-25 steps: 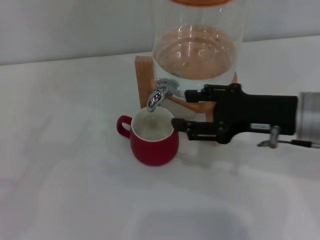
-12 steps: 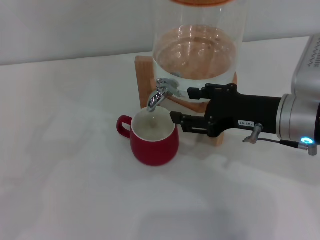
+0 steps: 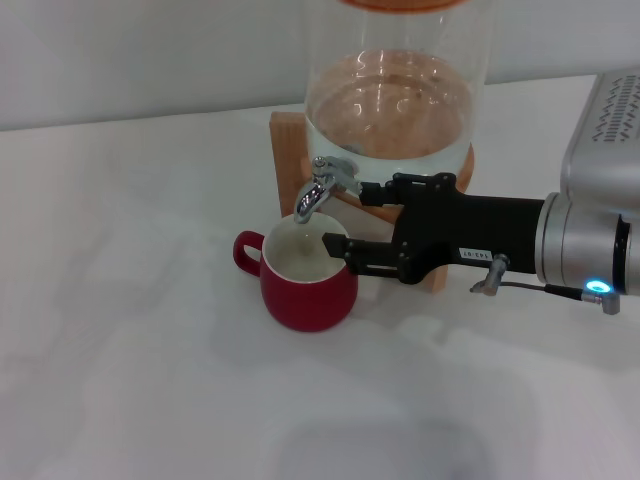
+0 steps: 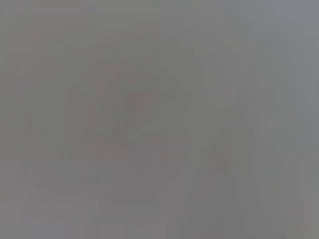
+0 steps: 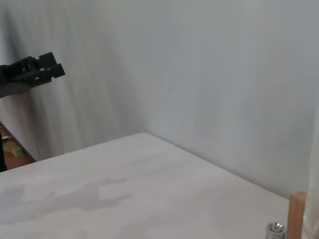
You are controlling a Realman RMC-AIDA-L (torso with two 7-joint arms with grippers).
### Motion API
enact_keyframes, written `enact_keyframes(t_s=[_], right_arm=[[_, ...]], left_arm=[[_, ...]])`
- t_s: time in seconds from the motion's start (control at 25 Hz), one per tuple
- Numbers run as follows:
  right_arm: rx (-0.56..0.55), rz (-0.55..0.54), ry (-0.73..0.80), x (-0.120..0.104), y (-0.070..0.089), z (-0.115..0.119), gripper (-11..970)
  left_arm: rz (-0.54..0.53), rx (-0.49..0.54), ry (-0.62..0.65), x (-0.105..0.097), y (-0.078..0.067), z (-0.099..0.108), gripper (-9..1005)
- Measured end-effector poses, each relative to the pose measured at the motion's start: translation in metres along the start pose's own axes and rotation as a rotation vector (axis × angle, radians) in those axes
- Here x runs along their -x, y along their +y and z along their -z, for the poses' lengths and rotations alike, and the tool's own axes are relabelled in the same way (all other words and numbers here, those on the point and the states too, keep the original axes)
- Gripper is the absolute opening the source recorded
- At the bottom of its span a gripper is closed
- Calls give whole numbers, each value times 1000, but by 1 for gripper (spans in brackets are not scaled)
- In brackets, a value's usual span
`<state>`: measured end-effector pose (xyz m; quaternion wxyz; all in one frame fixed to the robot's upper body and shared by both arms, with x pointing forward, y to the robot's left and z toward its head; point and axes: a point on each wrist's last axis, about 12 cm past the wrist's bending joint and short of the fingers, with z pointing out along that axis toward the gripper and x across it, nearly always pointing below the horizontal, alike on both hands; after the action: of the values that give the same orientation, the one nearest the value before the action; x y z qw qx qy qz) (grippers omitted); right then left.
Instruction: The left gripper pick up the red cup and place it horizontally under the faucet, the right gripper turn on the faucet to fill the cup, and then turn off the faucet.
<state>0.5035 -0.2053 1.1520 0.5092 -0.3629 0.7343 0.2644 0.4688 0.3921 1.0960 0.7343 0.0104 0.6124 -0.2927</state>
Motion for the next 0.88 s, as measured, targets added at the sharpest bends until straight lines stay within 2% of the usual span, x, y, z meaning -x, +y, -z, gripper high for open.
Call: enact_keyframes(t_s=[0.88], right_arm=[[72,44,6,5,11,-5,720]], left_arm=[[9,11,5,-2,0,4,888]])
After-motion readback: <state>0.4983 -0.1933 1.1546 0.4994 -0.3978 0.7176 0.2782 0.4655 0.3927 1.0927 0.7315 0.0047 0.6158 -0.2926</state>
